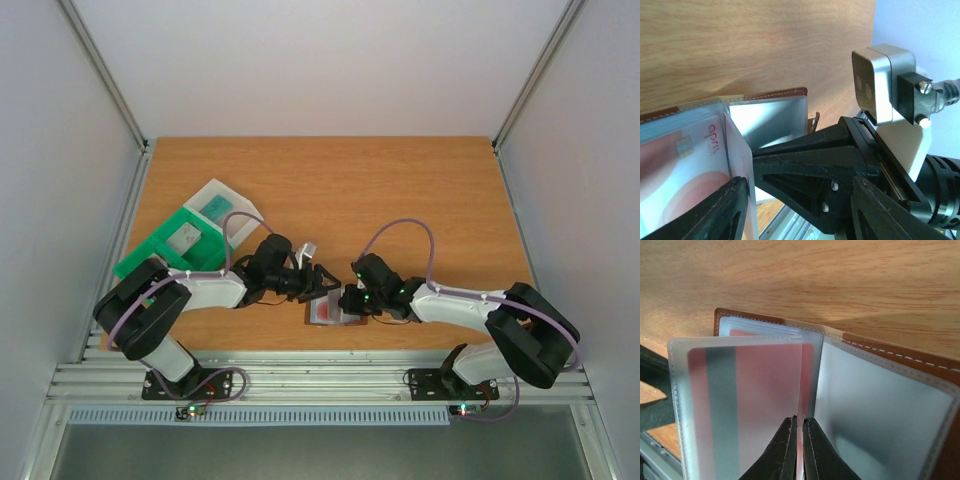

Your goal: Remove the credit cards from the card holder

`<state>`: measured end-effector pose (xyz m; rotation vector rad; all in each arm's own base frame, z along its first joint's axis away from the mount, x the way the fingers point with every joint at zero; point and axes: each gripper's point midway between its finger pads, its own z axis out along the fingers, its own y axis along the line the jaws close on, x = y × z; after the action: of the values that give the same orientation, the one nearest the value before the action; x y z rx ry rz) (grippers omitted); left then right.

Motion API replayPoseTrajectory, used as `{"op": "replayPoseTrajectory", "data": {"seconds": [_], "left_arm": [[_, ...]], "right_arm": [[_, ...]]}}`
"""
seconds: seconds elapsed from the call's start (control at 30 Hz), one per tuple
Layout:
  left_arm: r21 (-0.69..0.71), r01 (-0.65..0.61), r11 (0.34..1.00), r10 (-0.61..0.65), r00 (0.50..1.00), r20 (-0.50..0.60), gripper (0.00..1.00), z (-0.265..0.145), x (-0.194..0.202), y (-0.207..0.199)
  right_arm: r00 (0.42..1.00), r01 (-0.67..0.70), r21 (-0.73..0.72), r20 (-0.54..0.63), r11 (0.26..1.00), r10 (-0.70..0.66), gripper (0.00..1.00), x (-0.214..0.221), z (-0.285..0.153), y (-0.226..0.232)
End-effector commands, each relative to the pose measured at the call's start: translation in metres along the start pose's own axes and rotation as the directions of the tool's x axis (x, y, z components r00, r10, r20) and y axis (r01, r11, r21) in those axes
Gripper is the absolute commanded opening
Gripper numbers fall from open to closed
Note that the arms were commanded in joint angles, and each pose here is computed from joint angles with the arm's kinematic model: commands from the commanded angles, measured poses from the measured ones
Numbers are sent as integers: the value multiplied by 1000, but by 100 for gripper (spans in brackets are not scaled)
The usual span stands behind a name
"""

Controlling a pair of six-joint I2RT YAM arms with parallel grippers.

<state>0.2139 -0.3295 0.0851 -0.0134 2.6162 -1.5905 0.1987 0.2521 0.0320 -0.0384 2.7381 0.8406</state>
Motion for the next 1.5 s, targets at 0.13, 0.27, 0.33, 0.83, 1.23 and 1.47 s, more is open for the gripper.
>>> {"op": "replayPoseTrajectory", "data": {"seconds": [0.13,0.27,0.33,0.83,1.23,1.47], "left_arm": [[14,-47,999,47,999,-4,55,10,2,-22],[11,-52,999,52,998,-18,53,18,5,-24],[9,-55,998,55,998,-21,51,20,5,-25],[30,-71,997,73,996,-59,38,42,12,-31],[-91,-70,993,69,998,-13,39,35,9,-6],[-144,-31,989,31,1000,-2,38,38,9,16]], "right_arm": [[996,36,-27,86,999,-33,9,-11,-5,-1],[993,27,-7,115,1000,-26,11,-13,-13,-5],[991,24,19,131,1000,-27,14,-15,-19,-9],[973,12,176,227,984,-52,15,-24,-72,-28],[982,33,60,183,998,-43,15,-20,-75,-2],[990,40,1,134,999,-39,14,-17,-64,11]]}}
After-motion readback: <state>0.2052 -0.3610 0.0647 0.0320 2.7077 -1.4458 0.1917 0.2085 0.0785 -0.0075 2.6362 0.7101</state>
